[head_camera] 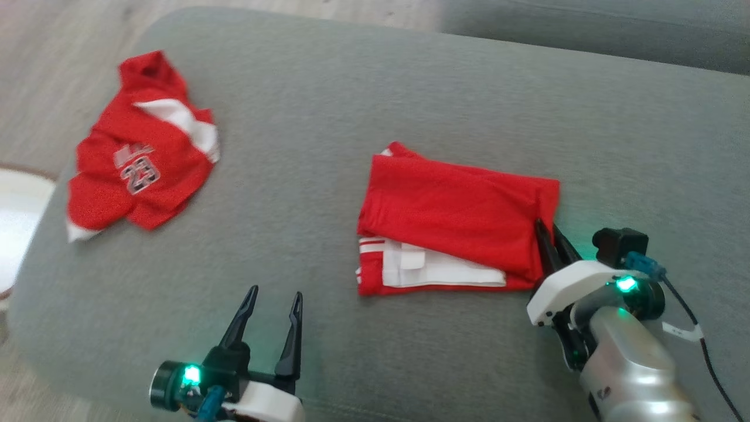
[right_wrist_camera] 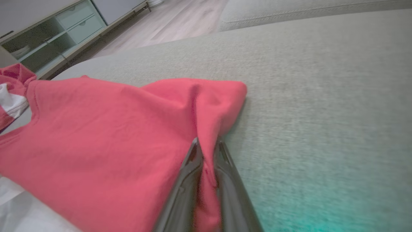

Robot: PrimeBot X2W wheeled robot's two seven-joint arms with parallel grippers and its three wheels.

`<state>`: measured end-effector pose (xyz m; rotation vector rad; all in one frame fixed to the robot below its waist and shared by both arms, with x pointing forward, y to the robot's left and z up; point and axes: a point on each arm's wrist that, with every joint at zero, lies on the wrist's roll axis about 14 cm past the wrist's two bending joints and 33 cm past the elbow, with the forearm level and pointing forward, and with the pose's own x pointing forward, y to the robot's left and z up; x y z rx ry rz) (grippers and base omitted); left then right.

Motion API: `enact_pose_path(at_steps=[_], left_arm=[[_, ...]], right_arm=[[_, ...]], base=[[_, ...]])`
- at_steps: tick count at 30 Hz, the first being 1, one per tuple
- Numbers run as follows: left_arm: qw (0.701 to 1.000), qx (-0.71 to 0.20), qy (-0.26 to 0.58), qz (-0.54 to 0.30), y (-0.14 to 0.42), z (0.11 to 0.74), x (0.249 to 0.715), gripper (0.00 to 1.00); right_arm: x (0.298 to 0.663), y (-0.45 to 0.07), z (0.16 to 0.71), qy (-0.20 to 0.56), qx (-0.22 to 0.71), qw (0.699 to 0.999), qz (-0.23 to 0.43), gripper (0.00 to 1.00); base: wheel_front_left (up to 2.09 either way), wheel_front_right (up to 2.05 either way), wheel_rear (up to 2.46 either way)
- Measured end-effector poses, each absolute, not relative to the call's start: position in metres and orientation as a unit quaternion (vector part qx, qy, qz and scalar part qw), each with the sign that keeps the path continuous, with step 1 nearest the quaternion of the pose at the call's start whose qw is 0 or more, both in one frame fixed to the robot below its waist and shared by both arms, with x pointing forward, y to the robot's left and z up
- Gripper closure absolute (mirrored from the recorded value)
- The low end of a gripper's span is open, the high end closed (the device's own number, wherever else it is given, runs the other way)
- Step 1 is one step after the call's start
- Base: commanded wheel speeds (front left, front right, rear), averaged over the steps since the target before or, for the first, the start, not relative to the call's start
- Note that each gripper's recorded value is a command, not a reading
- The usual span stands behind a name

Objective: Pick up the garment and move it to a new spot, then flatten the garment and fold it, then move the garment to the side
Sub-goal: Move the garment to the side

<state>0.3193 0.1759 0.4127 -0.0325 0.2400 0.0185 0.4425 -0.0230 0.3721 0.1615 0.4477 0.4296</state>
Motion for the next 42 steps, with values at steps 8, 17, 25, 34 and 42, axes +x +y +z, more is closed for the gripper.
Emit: enact_pose_path(at_steps=[8,17,25,34,42], left_arm=[[0.993,-0.018,0.101,-0.065,0.133,0.421,0.345,0.0],[0.973,-0.024,0.067,-0.22,0.032,0.44,0.389,0.0],[0.934,-0.033,0.073,-0.347,-0.057,0.435,0.384,0.0],[0.915,-0.04,0.09,-0.391,-0.084,0.419,0.385,0.0],[0.927,-0.033,0.107,-0.358,-0.054,0.401,0.396,0.0]], right_arm=[[0.442,-0.079,0.394,0.181,0.077,0.969,0.148,1.0],[0.414,-0.179,0.419,0.138,0.078,0.987,0.027,1.0],[0.361,-0.258,0.421,0.129,0.088,0.984,-0.09,1.0],[0.356,-0.292,0.419,0.136,0.059,0.98,-0.133,1.0],[0.432,-0.335,0.466,0.104,-0.041,0.986,-0.127,1.0]], base=[[0.0,0.0,0.0],[0.0,0.0,0.0],[0.0,0.0,0.0],[0.0,0.0,0.0],[0.0,0.0,0.0]])
